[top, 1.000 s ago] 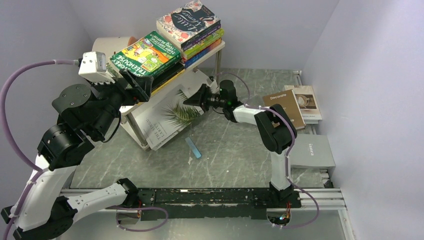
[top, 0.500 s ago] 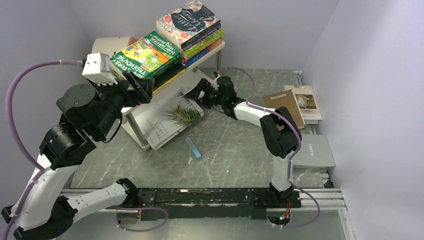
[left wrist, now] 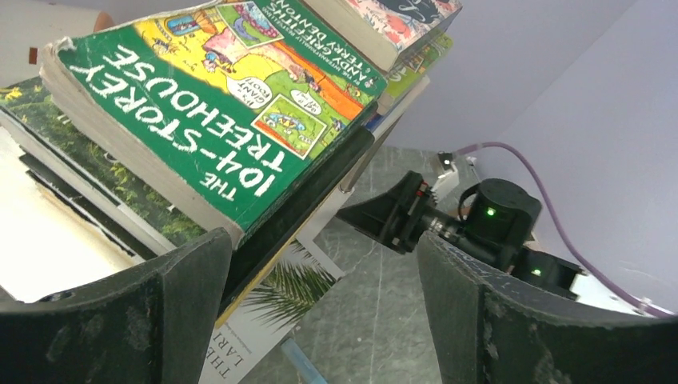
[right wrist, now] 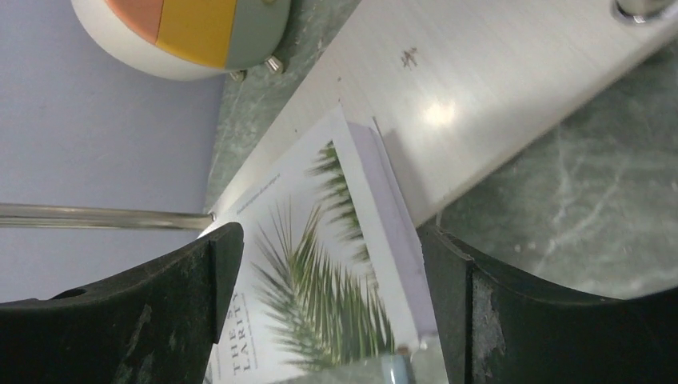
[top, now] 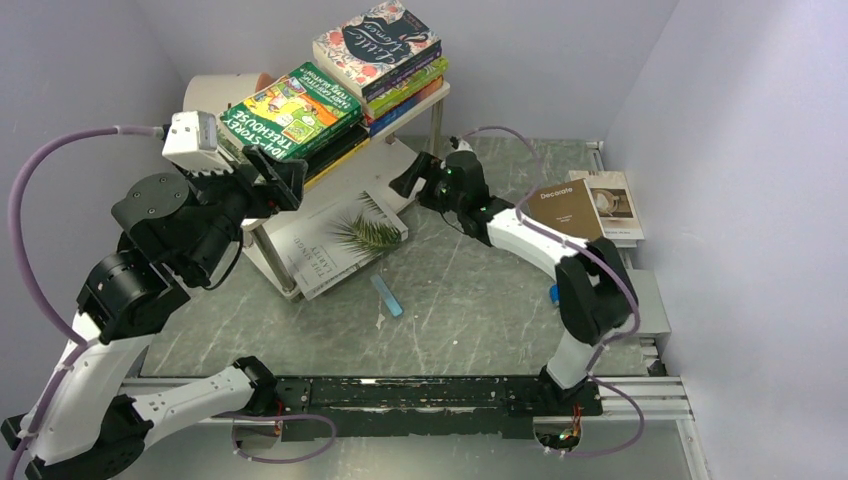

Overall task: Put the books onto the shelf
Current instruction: Place the book on the shelf, then adjust the book on the shelf.

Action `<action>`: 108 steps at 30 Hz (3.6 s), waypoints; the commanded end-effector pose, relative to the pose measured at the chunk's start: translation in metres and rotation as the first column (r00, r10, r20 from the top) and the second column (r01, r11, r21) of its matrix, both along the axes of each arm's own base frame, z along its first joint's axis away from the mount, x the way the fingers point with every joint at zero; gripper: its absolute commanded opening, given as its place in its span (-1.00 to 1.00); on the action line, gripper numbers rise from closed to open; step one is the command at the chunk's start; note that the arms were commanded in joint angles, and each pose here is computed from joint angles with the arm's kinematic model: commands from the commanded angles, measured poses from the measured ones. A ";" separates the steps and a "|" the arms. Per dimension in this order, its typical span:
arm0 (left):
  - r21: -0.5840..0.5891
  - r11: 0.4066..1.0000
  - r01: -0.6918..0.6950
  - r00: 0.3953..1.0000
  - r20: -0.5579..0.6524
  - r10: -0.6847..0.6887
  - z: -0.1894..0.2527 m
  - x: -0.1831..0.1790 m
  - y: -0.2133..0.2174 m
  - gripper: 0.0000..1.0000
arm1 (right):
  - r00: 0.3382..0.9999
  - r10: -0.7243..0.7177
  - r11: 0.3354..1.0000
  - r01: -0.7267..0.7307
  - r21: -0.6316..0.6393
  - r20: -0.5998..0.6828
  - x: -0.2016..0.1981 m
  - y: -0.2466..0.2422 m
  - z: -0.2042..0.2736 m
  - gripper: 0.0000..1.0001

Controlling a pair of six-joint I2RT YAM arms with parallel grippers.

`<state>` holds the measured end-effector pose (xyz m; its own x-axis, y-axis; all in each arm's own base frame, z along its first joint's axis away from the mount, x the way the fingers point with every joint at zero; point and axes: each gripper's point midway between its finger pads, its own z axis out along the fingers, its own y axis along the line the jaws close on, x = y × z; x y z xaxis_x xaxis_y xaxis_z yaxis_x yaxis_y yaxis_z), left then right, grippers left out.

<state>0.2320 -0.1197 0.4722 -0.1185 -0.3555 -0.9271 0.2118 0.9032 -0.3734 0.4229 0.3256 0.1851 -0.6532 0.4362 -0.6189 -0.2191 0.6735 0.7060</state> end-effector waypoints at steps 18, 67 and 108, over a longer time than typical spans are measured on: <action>-0.020 0.999 0.030 0.999 0.021 -0.029 0.000 -0.002 -0.005 0.80 | 0.980 -0.029 0.999 0.035 0.029 -0.194 -0.160 0.075 -0.038 0.37; 0.012 0.999 -0.039 0.999 0.014 0.039 -0.002 -0.003 0.012 0.80 | 0.994 0.053 0.979 -0.071 -0.193 -0.096 -0.091 0.122 -0.068 0.30; 0.056 0.975 0.216 0.972 0.082 -0.220 0.008 -0.020 -0.027 0.82 | 0.911 -0.406 0.856 0.405 -0.320 0.067 -0.049 -0.152 0.004 0.56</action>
<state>0.2194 -0.1228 0.4717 -0.1122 -0.3271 -0.9383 0.2936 0.8912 -0.3458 0.3663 0.2679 0.2011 -0.5472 0.4520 -0.7045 -0.0532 0.8212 0.5682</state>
